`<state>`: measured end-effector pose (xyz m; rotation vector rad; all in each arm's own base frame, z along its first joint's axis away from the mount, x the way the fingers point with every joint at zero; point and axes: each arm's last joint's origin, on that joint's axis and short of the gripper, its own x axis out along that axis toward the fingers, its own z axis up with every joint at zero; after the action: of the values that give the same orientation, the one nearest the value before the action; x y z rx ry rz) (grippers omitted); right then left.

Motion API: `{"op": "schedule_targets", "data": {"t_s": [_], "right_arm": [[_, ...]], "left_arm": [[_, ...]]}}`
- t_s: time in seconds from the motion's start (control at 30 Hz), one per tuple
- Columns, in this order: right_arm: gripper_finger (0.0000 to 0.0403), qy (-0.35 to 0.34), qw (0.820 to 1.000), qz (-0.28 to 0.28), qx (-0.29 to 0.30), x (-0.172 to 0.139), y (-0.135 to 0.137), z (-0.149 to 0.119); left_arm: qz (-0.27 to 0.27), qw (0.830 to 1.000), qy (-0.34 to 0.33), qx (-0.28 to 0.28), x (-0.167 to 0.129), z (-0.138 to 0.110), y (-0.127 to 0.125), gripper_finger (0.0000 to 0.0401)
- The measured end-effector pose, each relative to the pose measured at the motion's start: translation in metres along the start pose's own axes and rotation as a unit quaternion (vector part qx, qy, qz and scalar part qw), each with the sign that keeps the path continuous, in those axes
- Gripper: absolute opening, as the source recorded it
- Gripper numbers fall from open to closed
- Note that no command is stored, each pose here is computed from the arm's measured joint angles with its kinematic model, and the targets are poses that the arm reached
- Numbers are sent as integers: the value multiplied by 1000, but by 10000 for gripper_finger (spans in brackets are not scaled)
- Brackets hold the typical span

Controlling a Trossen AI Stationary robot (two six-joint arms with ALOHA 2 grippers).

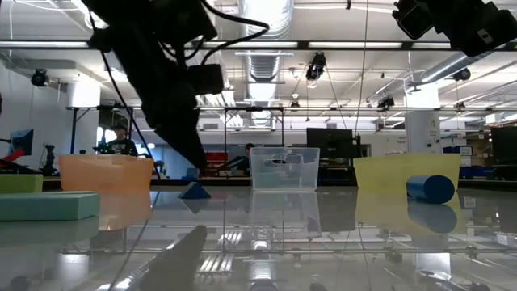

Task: Sort & place blocks by color
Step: Put the blue block into the yellow bin

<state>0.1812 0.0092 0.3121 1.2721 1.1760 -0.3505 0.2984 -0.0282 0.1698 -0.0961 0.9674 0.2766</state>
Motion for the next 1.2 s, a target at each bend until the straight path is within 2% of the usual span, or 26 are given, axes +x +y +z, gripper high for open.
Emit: {"op": "schedule_targets", "data": {"t_s": [0.17,0.33,0.47,0.63,0.97,1.07,1.2], "right_arm": [[132,-1,1000,0,1,0,0,0],[132,-2,1000,0,5,0,0,0],[132,-2,1000,-1,10,0,0,0],[132,-15,1000,-6,8,0,0,1],[132,-29,1000,-11,-3,0,-1,2],[132,-35,999,-14,-3,0,-1,2],[132,-40,999,-16,-8,0,-1,2]], "left_arm": [[15,1000,21,-16,7,-21,13,208],[-4,1000,-11,-29,15,-27,14,208],[-5,999,-12,-30,18,-30,14,205],[-3,1000,-6,-28,20,-32,15,175],[-13,999,-7,-45,18,-31,14,83],[-20,998,-26,-59,12,-25,14,77],[-27,997,-37,-63,6,-22,14,93]]}}
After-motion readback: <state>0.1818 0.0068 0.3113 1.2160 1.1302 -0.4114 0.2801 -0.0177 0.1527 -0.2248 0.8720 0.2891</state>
